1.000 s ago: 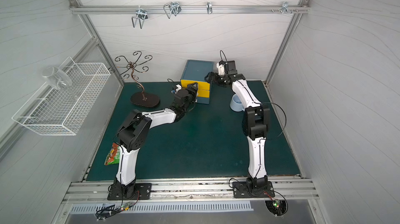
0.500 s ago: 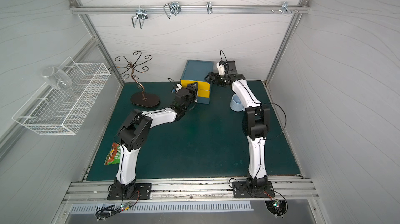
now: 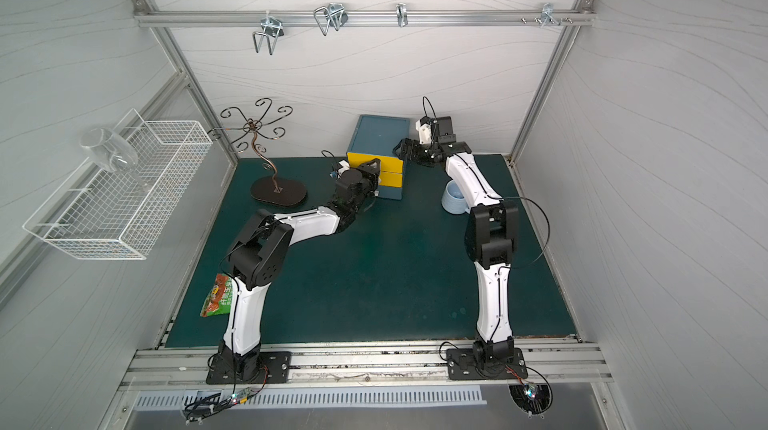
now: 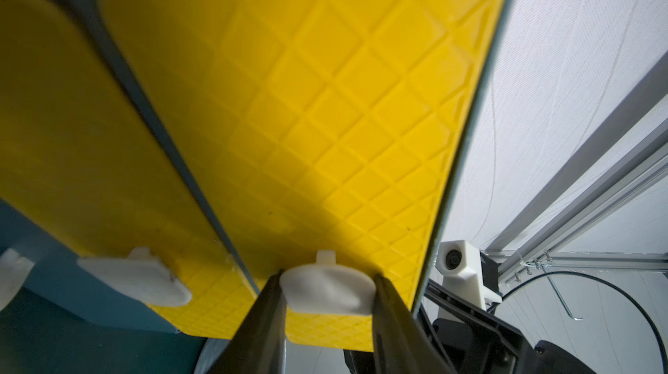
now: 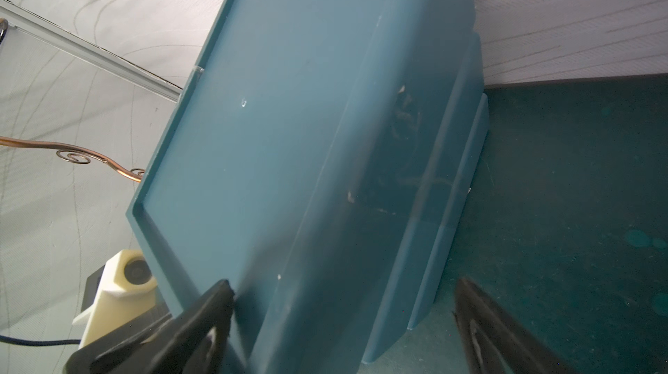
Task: Take the postcards out of the drawer
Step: Open the drawer in the storage box.
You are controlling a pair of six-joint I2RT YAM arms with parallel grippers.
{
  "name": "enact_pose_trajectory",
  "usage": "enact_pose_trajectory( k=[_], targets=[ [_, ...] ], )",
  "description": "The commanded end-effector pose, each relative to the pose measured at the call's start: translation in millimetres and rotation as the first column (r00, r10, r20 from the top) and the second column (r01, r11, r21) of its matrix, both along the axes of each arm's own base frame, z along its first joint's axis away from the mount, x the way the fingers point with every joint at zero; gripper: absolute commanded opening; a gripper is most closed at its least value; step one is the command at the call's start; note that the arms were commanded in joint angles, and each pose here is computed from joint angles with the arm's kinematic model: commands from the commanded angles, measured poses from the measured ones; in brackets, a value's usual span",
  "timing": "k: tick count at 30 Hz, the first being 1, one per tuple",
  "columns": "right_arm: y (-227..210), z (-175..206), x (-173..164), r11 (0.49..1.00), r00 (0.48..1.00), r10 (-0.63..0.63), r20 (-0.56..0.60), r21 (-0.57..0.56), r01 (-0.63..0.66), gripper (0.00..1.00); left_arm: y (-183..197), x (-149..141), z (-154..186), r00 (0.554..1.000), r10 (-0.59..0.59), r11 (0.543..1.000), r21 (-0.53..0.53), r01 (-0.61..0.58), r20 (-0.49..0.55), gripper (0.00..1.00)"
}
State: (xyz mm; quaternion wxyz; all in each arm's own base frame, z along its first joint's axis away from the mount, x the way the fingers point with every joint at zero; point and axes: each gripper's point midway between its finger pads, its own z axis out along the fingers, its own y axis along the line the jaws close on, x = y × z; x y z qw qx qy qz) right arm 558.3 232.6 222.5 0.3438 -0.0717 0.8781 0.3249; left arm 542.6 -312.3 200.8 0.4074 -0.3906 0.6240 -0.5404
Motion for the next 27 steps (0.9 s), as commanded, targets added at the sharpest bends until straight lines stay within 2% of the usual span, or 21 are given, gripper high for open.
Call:
enact_pose_trajectory(
  k=[1,7,21,27],
  targets=[
    [-11.3,-40.3,-13.7,0.998,0.992,-0.016,-0.123,-0.068,0.008,0.95,-1.6,2.6,5.2,0.999,-0.011,1.0,-0.003,0.011,0.035,0.36],
    [-11.4,-40.4,-12.5,0.998,0.992,-0.018,-0.121,-0.069,0.009,0.95,3.8,-15.6,6.4,0.999,-0.014,1.0,-0.027,0.015,0.033,0.36],
    [-13.7,-38.5,-14.7,0.996,0.992,-0.029,-0.125,-0.083,0.019,0.94,27.7,-87.5,-5.2,1.0,0.008,0.999,-0.031,-0.009,-0.029,0.39],
    [-14.1,-37.8,-17.6,0.996,0.991,-0.031,-0.129,-0.089,0.02,0.94,30.0,-105.6,-5.8,0.999,0.002,1.0,-0.02,-0.003,-0.035,0.39]
  ],
)
